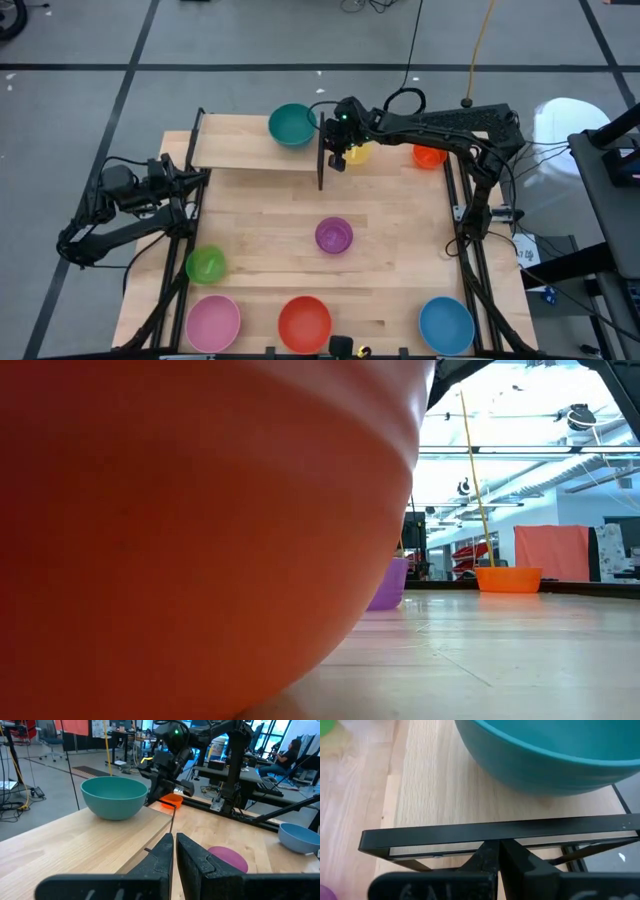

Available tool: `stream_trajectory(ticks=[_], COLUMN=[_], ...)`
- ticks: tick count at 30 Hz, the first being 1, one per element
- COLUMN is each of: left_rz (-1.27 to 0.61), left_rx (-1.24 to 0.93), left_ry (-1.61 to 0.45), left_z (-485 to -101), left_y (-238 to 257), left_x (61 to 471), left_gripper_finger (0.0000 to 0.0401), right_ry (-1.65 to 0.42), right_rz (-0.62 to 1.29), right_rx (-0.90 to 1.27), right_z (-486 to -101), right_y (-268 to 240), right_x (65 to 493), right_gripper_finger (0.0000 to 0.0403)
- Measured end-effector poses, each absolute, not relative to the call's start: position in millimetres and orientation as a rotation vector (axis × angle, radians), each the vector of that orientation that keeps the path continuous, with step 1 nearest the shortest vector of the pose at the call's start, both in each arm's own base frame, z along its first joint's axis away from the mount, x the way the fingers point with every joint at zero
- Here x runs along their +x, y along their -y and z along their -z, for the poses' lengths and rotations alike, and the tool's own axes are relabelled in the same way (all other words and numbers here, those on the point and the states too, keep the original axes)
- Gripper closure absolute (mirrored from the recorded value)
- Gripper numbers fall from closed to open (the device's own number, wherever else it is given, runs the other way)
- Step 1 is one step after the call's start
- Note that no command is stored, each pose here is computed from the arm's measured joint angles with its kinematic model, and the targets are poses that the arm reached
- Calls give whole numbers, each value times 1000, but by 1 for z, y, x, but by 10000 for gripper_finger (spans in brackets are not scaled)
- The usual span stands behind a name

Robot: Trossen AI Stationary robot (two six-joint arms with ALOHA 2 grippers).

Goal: Place and stack bowls onto a shelf
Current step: Adjust the shelf on the table

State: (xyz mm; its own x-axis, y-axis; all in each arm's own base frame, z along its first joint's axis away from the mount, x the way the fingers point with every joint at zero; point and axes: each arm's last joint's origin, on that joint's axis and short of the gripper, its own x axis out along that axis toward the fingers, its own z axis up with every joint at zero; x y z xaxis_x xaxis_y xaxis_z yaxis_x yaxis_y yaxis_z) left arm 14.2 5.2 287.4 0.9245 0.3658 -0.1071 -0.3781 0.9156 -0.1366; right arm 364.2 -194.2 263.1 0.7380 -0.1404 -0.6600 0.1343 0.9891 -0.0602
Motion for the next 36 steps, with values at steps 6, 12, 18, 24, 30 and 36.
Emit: stream_trajectory(ticks=[6, 12, 18, 24, 30, 36], left_rz=[-383, -384, -383, -383, -383, -383], left_rx=[-156, -156, -156, -156, -156, -156], left_ry=[-80, -80, -80, -80, -80, -80], left_z=[-287, -287, -287, -287, -287, -287], left_y=[-5, -5, -5, -5, -5, -5], left_x=[14, 14, 14, 14, 14, 14], left_gripper_finger=[375, 375, 375, 375, 375, 375], right_ry=[-704, -660, -634, -649, -672, -717], right_rz=[159, 169, 171, 168, 163, 155], right_rx=[-24, -58, -74, -73, -68, -63], right_z=[-264, -268, -270, -269, -267, -264], right_y=[198, 203, 204, 203, 203, 205], right_x=[364, 365, 366, 365, 364, 360], right_gripper_finger=[403, 403, 403, 403, 403, 403])
